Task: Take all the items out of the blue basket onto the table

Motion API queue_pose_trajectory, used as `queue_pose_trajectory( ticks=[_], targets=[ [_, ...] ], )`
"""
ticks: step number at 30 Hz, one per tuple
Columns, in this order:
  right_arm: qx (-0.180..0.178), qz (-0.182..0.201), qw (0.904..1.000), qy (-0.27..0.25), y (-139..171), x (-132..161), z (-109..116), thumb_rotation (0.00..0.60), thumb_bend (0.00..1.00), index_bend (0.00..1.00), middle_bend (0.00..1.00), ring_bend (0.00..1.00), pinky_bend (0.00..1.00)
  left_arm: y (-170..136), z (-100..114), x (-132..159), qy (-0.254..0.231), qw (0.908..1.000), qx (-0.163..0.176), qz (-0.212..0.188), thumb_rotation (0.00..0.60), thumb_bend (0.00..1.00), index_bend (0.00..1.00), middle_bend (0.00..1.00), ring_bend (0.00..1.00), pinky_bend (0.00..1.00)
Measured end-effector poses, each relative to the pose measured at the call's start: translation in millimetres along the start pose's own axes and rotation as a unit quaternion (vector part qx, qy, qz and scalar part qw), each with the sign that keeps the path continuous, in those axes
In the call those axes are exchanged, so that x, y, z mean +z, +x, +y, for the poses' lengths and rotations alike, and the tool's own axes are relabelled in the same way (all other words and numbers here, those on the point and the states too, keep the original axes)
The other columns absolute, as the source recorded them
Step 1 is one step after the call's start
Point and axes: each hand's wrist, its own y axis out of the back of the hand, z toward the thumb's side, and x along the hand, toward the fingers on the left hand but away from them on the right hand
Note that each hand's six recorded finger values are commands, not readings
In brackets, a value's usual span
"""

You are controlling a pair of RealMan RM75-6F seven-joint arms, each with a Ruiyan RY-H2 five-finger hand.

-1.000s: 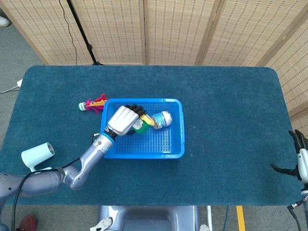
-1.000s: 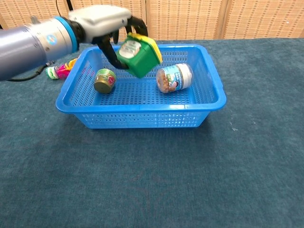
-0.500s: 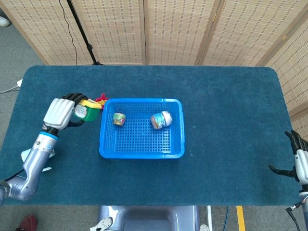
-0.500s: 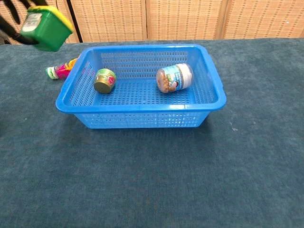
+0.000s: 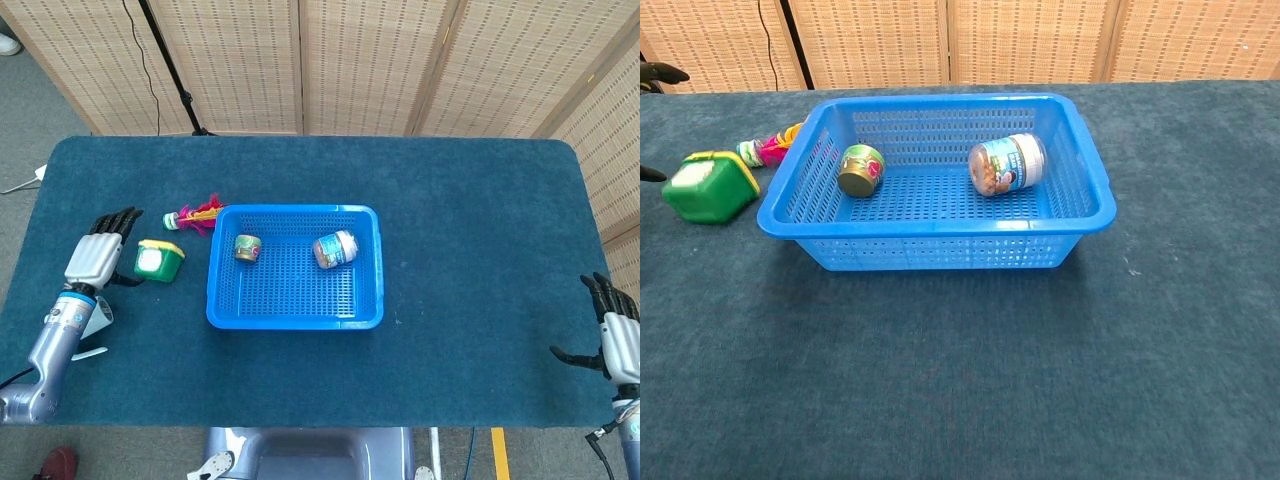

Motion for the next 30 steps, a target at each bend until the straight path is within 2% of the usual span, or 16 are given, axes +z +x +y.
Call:
queue_pose_trajectory(
  ticks=[4, 8, 12, 16, 19, 23, 30],
  targets=[
    [-0.002, 0.015, 0.9995, 0.029, -4, 6, 3, 0.6, 0.0, 0.0, 0.0, 0.0, 0.0, -9, 6, 6, -0.011, 0.9999, 0.005, -0.007, 0.6, 0.07, 0.0, 0.0, 0.0, 0.0],
    [-0.024, 0.044, 0.9965, 0.067, -15, 23, 18, 0.6, 0.0, 0.0, 0.0, 0.0, 0.0, -27, 20, 12, -0.021, 0.9995, 0.021, -0.011, 0.6, 0.07, 0.0, 0.0, 0.0, 0.0],
    [-0.046, 0.091, 0.9906, 0.09, -32, 52, 31, 0.6, 0.0, 0.0, 0.0, 0.0, 0.0, -56, 40, 10, -0.026, 0.9982, 0.053, 0.002, 0.6, 0.07, 0.0, 0.0, 0.0, 0.0],
    [-0.048, 0.146, 0.9821, 0.108, -52, 89, 35, 0.6, 0.0, 0.0, 0.0, 0.0, 0.0, -83, 58, 3, -0.023, 0.9951, 0.093, 0.023, 0.6, 0.07, 0.0, 0.0, 0.0, 0.0],
    [-0.039, 0.183, 0.9756, 0.115, -65, 116, 32, 0.6, 0.0, 0.0, 0.0, 0.0, 0.0, -105, 68, -4, -0.023, 0.9922, 0.115, 0.042, 0.6, 0.07, 0.0, 0.0, 0.0, 0.0],
    [-0.006, 0.227, 0.9664, 0.12, -79, 154, 21, 0.6, 0.0, 0.0, 0.0, 0.0, 0.0, -126, 74, -11, -0.014, 0.9904, 0.126, 0.054, 0.6, 0.07, 0.0, 0.0, 0.0, 0.0],
    [0.035, 0.327, 0.9352, 0.132, -92, 249, -11, 0.6, 0.0, 0.0, 0.0, 0.0, 0.0, -140, 77, -12, -0.018, 0.9893, 0.137, 0.048, 0.6, 0.07, 0.0, 0.0, 0.0, 0.0]
  ],
)
